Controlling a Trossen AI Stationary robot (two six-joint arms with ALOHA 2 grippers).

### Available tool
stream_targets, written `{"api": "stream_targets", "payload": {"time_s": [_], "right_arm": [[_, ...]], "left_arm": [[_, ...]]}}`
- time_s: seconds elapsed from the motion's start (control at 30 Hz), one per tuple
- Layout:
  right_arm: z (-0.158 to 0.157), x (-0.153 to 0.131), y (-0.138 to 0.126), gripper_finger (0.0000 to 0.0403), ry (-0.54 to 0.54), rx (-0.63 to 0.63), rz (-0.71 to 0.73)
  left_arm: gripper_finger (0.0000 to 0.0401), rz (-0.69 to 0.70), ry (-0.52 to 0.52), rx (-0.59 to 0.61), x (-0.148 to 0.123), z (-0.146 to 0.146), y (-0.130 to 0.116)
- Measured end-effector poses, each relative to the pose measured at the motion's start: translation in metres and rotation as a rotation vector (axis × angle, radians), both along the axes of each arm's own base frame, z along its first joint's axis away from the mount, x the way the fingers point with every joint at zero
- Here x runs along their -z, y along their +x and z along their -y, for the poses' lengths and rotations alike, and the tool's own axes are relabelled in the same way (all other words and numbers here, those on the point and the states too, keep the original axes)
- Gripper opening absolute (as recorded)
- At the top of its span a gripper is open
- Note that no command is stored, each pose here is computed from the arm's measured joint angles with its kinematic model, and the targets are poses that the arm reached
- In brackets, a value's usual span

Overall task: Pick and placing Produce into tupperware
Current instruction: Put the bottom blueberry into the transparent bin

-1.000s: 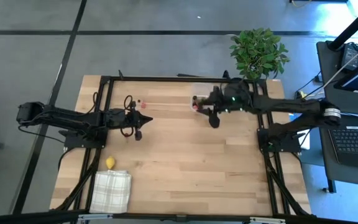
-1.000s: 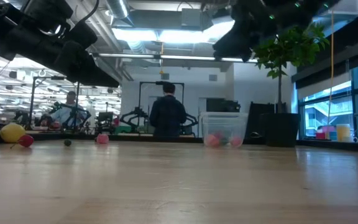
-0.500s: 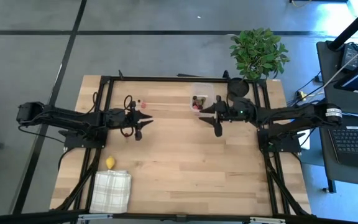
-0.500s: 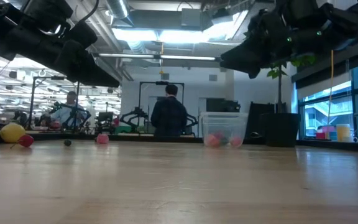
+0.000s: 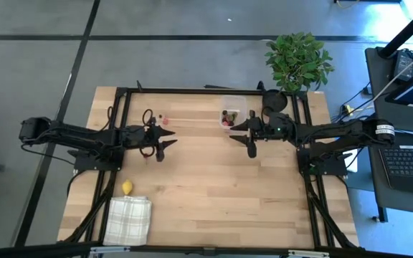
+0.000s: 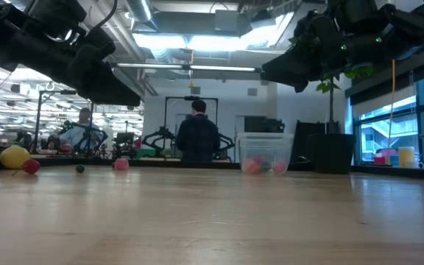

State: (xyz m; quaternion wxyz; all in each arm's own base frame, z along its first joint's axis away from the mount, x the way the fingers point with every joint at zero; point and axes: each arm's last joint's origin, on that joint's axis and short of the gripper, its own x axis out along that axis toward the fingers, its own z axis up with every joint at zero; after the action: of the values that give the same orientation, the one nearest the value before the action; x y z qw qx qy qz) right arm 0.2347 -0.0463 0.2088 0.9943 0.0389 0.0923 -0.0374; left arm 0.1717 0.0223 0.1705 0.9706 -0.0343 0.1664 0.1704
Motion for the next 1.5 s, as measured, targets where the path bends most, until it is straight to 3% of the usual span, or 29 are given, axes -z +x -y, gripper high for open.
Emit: {"api": "stream_targets", "payload": {"time_s": [0.13,0.27,0.77,1.1,1.5], "right_arm": [[0.000,0.000,0.000,0.0166,-0.001,0.000,-0.001],[0.000,0.001,0.000,0.0166,0.001,0.000,-0.007],[0.000,0.001,0.000,0.0166,0.001,0.001,-0.011],[0.000,0.001,0.000,0.0166,0.001,0.001,-0.011],[0.000,0.001,0.000,0.0166,0.001,0.001,-0.011]], "left_arm": [[0.0154,-0.030,-0.006,0.006,0.003,0.001,-0.001],[0.0154,-0.151,-0.067,-0.006,0.015,0.005,-0.006],[0.0154,-0.431,-0.246,-0.198,0.043,0.007,-0.030],[0.0153,-0.517,-0.250,-0.207,0.049,0.009,-0.037],[0.0153,-0.512,-0.252,-0.175,0.048,0.009,-0.036]]}}
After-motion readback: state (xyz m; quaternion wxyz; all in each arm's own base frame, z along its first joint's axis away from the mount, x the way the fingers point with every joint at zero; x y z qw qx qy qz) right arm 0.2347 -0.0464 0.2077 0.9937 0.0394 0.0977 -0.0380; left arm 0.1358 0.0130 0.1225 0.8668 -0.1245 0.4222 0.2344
